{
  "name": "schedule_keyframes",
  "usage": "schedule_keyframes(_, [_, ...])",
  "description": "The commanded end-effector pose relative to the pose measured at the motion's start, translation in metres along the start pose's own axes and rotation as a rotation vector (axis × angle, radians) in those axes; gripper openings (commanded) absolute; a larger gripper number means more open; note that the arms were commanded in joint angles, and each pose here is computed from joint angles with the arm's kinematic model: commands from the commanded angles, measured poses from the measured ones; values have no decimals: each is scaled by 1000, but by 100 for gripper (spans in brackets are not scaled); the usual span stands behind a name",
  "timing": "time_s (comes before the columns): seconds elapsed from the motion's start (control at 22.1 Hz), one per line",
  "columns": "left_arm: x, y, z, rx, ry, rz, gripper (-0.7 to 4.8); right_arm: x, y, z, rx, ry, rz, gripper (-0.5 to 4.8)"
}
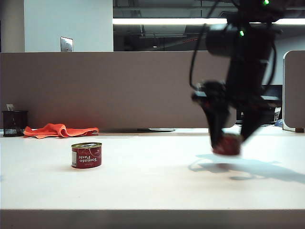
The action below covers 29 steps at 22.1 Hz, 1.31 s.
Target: Stack a can of tomatoes on the right onto the can of tomatoes on the left.
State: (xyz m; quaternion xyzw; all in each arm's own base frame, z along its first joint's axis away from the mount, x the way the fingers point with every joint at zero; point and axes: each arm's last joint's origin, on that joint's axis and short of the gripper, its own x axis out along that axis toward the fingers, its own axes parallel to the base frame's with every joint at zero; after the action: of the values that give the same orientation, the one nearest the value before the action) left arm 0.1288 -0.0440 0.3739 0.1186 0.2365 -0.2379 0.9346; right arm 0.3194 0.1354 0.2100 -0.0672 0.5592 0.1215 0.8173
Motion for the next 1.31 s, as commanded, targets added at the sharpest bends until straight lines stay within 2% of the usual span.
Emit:
schedule_keyframes(0.05, [-3, 2, 6, 8, -49, 39, -6, -28, 13, 26, -24, -129, 90, 241])
schedule_keyframes(0.23, [-3, 2, 7, 9, -59, 41, -6, -71, 48, 56, -93, -307, 197, 241])
schedule_keyframes(0.41, [-2, 2, 7, 8, -59, 40, -6, -82, 74, 71, -142, -358, 239, 241])
schedule_keyframes(0.45, [-3, 2, 7, 8, -59, 41, -6, -82, 87, 77, -166, -365, 257, 241])
schedule_keyframes(0.54, [-3, 2, 7, 8, -58, 40, -6, -75, 106, 83, -200, -350, 281, 241])
schedule_keyframes(0.9, [-3, 2, 7, 1, -57, 40, -6, -42, 156, 84, -375, -299, 324, 242])
schedule_keyframes(1.09, [-3, 2, 7, 1, -57, 40, -6, -27, 169, 78, -443, -265, 320, 242])
schedule_keyframes(1.31, [-3, 2, 6, 2, -55, 40, -6, -6, 181, 72, -464, -220, 324, 241])
